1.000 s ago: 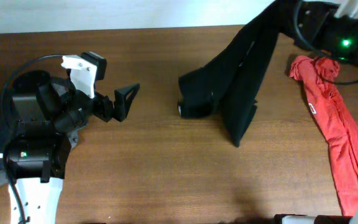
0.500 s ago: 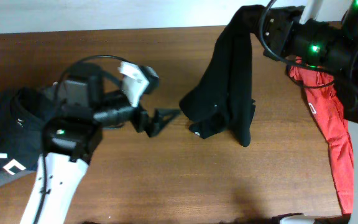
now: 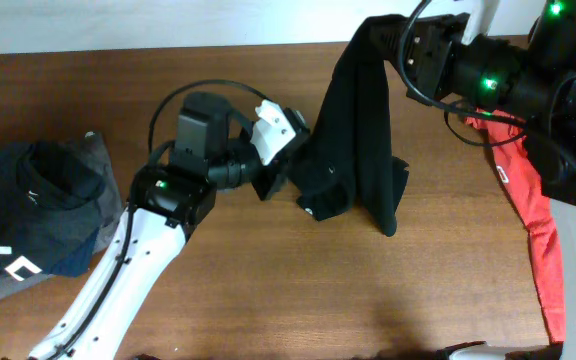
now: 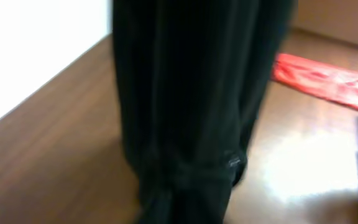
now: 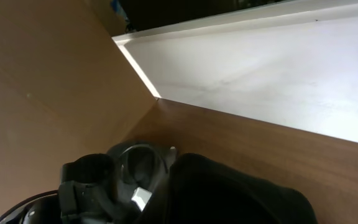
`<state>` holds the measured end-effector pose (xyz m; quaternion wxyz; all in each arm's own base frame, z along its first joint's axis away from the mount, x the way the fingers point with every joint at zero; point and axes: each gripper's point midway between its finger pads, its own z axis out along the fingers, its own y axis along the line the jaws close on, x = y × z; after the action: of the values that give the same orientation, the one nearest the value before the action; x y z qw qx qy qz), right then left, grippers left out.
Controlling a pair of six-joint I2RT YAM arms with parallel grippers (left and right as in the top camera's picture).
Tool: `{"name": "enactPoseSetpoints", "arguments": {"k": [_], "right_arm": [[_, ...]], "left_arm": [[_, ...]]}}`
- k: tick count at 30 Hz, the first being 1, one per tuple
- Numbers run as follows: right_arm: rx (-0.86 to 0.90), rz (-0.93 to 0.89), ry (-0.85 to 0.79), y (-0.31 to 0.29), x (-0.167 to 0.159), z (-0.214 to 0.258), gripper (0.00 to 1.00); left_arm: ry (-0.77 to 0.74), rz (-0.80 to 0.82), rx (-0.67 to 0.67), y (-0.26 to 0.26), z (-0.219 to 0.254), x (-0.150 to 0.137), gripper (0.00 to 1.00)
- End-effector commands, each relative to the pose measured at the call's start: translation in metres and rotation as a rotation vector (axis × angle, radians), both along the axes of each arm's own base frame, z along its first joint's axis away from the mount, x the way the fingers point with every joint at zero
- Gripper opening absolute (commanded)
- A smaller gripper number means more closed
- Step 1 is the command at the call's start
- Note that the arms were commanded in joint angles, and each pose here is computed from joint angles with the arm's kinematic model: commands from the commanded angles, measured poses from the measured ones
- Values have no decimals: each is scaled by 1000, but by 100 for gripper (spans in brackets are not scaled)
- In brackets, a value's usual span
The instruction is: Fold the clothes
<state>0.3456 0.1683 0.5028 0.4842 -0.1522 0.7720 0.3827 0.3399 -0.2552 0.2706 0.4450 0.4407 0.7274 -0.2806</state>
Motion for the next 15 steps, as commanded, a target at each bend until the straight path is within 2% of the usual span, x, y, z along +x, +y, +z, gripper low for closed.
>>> {"name": "enactPoseSetpoints", "arguments": {"k": [1,4,7,12,15], "right_arm": [[-31,-33,-49,-5,-8,9,7],[-77,-80,-38,-13,-3,0,7],[-137,-211,-13,-33,8,-11,8],[-278,-453,24,-76,23,-31,8],[-320,-560,18,-96,25,-30,6]], "left_arm": [[-72,140,76,16,1,25,0],[-110,339,154,49,3,47,0],[-164,486,188,81,18,60,0],[-212,609,87,112,69,68,0],[-255,632,1,116,113,60,0]]}}
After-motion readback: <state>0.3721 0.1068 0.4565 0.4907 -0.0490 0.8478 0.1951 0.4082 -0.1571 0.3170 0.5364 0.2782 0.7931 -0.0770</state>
